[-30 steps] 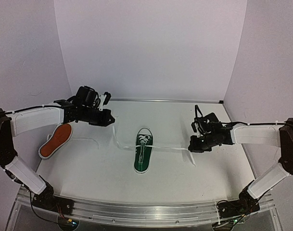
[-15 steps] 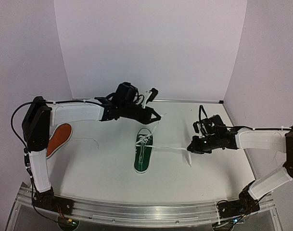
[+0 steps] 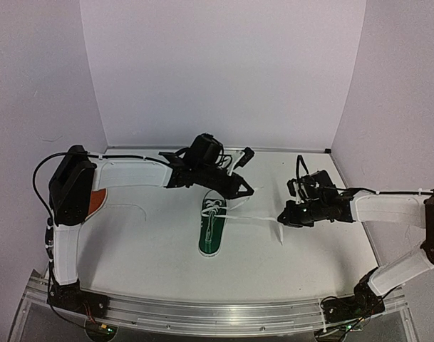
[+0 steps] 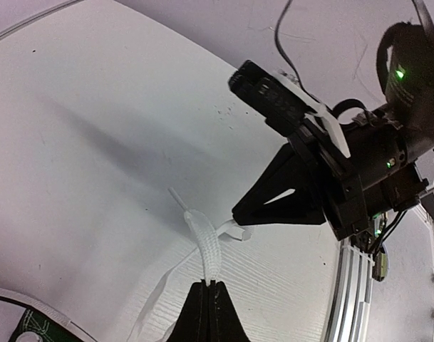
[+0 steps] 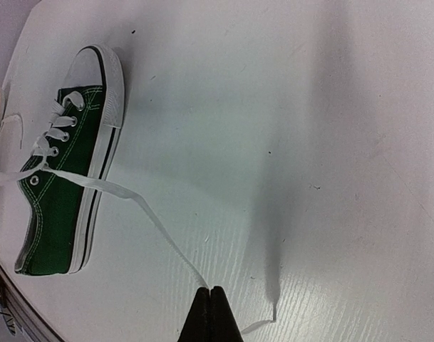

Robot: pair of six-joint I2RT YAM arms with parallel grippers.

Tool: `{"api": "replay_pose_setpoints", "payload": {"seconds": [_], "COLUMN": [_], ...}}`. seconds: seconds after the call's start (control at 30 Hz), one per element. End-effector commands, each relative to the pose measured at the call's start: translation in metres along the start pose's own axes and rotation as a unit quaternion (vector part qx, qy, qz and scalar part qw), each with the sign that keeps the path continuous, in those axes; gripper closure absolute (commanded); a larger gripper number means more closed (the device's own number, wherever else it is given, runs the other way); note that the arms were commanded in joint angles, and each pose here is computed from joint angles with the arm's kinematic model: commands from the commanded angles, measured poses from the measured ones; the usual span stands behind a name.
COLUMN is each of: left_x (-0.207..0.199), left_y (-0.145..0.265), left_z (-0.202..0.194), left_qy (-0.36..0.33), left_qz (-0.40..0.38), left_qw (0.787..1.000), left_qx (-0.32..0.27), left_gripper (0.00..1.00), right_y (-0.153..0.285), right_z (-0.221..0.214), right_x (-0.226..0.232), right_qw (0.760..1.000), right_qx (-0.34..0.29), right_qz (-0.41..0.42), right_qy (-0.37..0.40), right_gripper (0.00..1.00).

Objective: Tie the shoes

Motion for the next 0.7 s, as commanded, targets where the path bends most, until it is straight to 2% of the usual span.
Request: {"api": "replay_pose_setpoints", "payload": {"seconds": [0.0, 0.13, 0.3, 0.67], "left_x": [-0.027, -0.037, -0.059, -0.059], "left_y": [0.007, 0.01, -0.003, -0.027], "left_z": [-0.007, -0.03, -0.055, -0.09], "left_qy": [-0.039, -0.046, -0.095, -0.15], "left_qz": [-0.036, -0.04, -0.048, -0.006], "left_qw": [0.999, 0.998, 0.991, 0.972], "left_qx": [0.007, 0.035, 0.084, 0.179], "left_gripper": [1.0, 1.0, 1.0, 1.0], "right_y": [-0.004, -0.003, -0.008, -0.002], "right_z": [0.003, 0.007, 0.013, 0.026], "right_x": [-0.003, 0.0, 0.006, 0.028], "right_qw": [1.0, 1.0, 1.0, 0.999], "right_qx": [-0.01, -0.017, -0.013, -0.012], "right_qz": [0.0, 0.0, 0.005, 0.038], "right_qy": [-0.003, 0.0, 0.009, 0.027], "right_gripper": [1.0, 1.0, 1.0, 1.0]}}
Point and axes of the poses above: each gripper's point midway between its finger pads, its own y axis back along the fingers, its own x axis along the line the jaws close on, z = x × y, the point moved 5 cm from there along y, back along the fingers, and after that the axes turned 15 degrees about -y, right-handed, at the moved point
